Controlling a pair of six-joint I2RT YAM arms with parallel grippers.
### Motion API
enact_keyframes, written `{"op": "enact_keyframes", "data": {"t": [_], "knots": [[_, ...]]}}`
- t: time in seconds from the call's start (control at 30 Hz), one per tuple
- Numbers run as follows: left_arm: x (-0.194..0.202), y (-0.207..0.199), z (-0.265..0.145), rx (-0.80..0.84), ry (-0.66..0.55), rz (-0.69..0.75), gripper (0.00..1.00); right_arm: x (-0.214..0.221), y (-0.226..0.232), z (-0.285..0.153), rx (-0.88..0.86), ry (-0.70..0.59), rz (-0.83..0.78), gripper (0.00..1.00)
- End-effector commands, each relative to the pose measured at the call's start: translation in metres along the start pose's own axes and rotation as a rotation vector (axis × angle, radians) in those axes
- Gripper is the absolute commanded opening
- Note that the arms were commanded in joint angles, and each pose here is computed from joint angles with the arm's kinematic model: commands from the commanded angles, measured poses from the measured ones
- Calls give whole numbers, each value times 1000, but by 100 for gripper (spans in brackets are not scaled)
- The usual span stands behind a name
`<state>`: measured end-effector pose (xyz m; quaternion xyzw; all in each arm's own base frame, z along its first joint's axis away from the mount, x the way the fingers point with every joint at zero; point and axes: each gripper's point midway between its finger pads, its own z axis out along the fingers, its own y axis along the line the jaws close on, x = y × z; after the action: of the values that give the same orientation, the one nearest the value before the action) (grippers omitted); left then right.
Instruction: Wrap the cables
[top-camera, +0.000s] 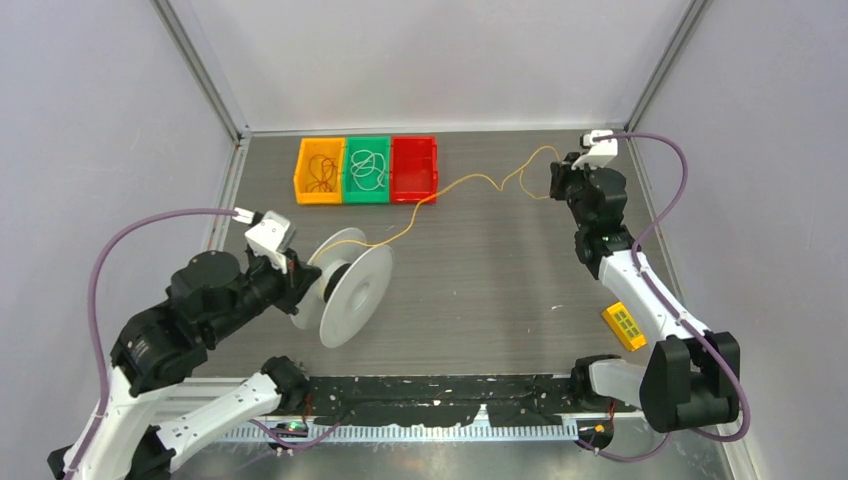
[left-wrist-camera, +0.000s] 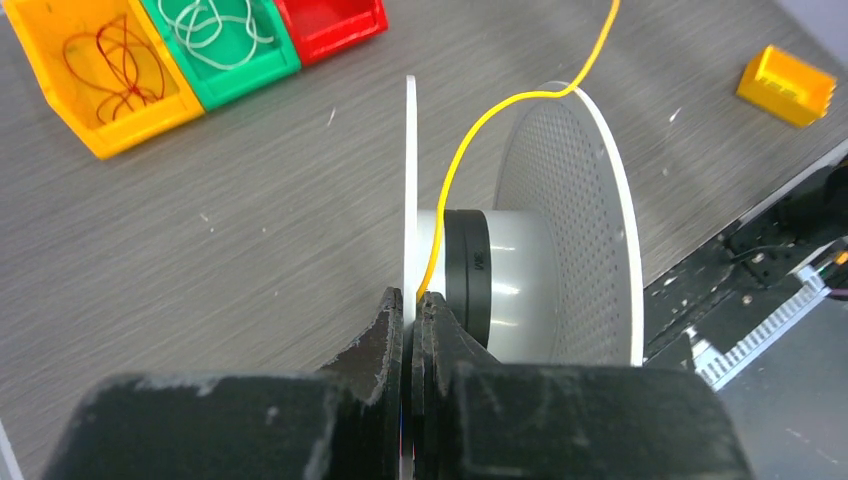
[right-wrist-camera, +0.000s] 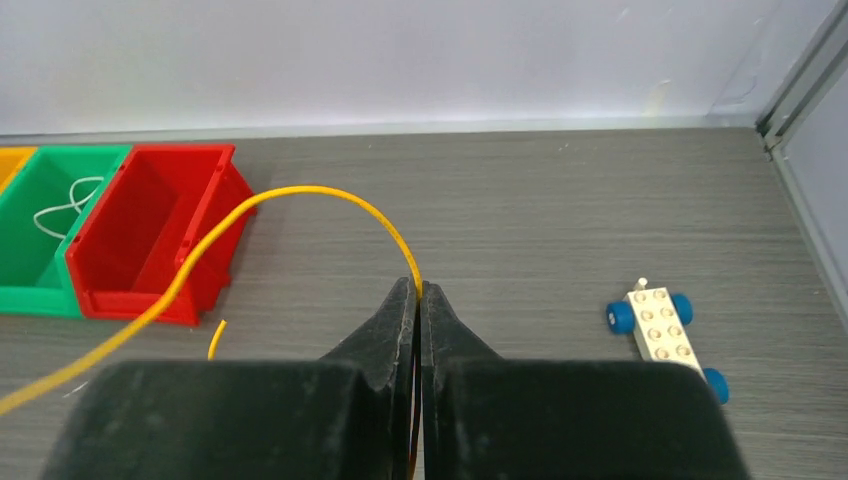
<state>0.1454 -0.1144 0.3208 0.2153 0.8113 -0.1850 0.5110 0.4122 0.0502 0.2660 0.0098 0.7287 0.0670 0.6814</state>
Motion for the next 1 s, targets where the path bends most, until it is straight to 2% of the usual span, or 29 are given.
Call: {"op": "enact_keyframes", "data": {"t": [0.0, 0.13, 0.27, 0.37, 0.6, 0.73, 0.97], "knots": [[-42, -18, -19, 99, -155, -56, 0, 4, 13, 3, -90, -6, 34, 5], [-64, -35, -29, 195, -233, -127, 0, 42, 19, 5, -127, 85, 81, 5], [-94, -32, -46, 186, -342, -195, 0, 81, 17, 4, -113, 173, 116, 5], [-117, -16, -52, 99, -434, -250, 0, 102, 30, -5, -141, 221, 127, 5], [-148, 30, -45, -174, -549, -282, 0, 141, 58, -37, -130, 311, 128, 6], [-161, 48, -36, -285, -619, -309, 0, 165, 95, -68, -204, 364, 104, 6], [-181, 57, -13, -329, -643, -353, 0, 201, 162, -129, -354, 458, 9, 5]]}}
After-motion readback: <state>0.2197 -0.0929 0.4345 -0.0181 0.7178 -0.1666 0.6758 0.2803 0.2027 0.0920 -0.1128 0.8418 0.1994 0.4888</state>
